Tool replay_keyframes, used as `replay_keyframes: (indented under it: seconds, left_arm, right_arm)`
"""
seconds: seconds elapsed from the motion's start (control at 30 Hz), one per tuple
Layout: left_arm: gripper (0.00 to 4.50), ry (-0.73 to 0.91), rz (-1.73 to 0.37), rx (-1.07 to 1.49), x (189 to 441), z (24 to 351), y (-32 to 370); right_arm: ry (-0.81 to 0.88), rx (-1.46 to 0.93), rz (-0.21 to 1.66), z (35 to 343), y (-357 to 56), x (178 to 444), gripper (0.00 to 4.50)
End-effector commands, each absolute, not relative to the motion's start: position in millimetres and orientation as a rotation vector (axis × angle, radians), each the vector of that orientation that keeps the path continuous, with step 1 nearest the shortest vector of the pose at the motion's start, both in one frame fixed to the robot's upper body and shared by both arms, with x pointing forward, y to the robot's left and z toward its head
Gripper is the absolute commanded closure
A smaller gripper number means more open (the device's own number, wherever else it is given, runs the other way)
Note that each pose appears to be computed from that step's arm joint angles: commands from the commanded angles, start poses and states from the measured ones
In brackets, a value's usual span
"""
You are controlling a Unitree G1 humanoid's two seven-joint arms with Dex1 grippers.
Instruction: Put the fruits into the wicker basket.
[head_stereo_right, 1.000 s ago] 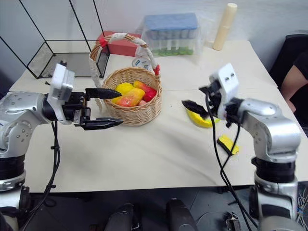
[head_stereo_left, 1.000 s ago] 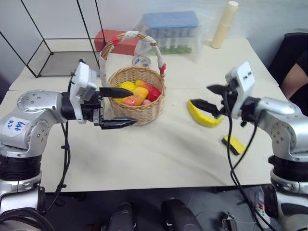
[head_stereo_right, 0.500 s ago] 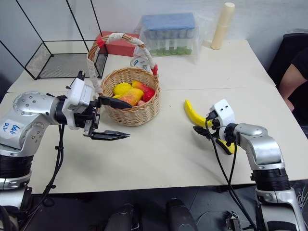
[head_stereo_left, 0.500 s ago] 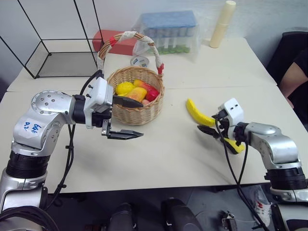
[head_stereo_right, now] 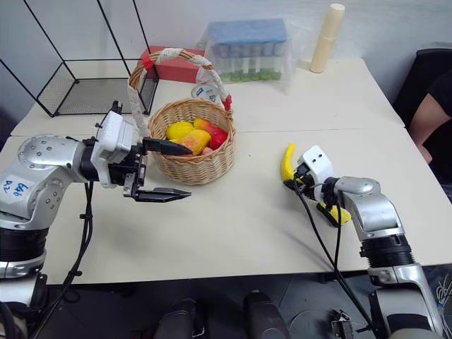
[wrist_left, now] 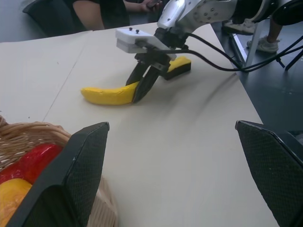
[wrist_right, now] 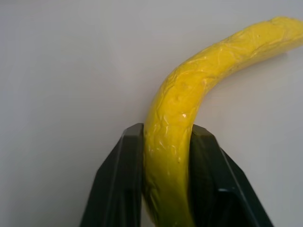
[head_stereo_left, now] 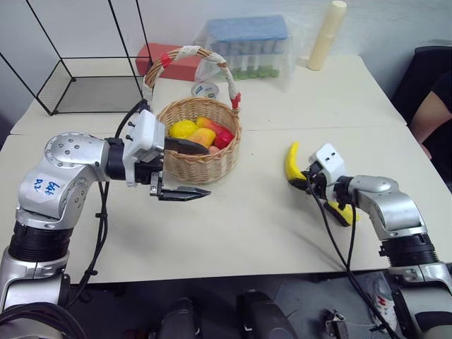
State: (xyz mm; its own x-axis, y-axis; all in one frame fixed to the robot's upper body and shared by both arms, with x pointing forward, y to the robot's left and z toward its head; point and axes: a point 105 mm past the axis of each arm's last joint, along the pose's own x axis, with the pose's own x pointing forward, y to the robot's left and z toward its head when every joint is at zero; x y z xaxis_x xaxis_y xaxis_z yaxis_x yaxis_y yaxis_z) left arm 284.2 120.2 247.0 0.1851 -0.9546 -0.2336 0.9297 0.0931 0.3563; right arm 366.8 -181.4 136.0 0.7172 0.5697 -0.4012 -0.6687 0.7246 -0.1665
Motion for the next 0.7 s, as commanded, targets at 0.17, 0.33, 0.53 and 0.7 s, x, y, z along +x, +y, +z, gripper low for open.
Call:
replay_keyframes:
  seconds: [0.17,0.33,0.53,0.7]
  left_arm:
    - [0.0,-0.12,-1.274,0.339,288.6,263.1,141.4]
    - [0.0,-0.118,-1.244,0.344,287.4,266.0,146.8]
    - [0.0,-0.125,-1.235,0.346,285.7,265.9,145.7]
    - [0.0,-0.136,-1.227,0.344,284.6,264.7,142.9]
  right_arm:
    - [-0.019,-0.219,1.108,235.6,-84.8,320.0,3.78]
    - [-0.073,-0.211,1.173,265.7,-41.7,330.0,3.78]
    - [-0.029,-0.275,1.17,262.5,-11.6,358.8,3.78]
    - [0.017,-0.297,1.094,254.6,6.7,387.4,3.06]
